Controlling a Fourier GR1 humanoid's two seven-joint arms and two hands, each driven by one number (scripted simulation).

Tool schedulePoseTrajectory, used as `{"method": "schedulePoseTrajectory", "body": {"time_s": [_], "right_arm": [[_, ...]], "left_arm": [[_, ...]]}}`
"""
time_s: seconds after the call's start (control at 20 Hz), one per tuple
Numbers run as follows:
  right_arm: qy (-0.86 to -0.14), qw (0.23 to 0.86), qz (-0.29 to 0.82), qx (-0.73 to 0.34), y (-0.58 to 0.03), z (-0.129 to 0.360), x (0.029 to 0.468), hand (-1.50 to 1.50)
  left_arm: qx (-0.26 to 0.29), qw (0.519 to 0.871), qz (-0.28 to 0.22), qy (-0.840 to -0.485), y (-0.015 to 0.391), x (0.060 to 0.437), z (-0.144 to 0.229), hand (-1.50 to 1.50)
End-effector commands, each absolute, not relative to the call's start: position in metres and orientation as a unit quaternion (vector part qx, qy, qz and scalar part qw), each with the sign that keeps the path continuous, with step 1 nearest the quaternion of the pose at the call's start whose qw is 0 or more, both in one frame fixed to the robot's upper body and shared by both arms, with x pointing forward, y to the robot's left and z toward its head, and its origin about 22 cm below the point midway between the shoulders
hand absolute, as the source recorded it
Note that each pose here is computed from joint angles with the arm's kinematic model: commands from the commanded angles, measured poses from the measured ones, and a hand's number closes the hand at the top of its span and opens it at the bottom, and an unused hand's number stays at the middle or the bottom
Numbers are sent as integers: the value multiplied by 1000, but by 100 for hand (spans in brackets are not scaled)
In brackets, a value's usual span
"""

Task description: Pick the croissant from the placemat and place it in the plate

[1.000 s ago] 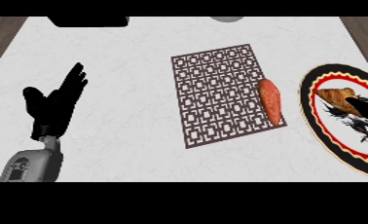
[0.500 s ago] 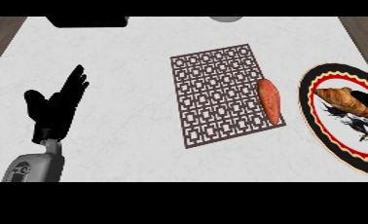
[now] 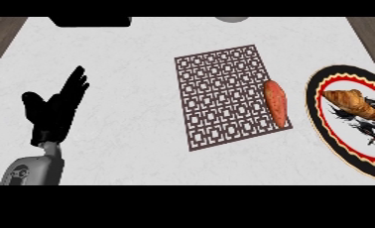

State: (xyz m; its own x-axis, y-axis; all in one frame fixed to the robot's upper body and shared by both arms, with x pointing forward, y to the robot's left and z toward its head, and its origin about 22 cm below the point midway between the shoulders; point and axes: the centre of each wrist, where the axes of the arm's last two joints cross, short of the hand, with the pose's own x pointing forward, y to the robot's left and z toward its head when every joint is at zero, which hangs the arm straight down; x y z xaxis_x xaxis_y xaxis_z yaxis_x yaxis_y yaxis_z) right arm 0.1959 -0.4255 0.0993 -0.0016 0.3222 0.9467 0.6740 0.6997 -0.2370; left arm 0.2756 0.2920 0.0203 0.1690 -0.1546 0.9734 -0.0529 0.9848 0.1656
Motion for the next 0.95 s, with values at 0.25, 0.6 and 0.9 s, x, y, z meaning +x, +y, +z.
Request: {"method": "schedulePoseTrajectory", "body": {"time_s": [0.25, 0.6, 0.9], "right_arm": [[-689, 601, -150, -377, -443, 80, 149, -150], [-674, 608, -159, -389, -486, 103, 140, -150], [-652, 630, -141, -396, -502, 77, 104, -150]], "left_arm": [[80, 757, -35, -648, 301, 290, 18, 0], [80, 763, -37, -640, 290, 279, 19, 0], [83, 759, -37, -644, 283, 276, 16, 0]]}}
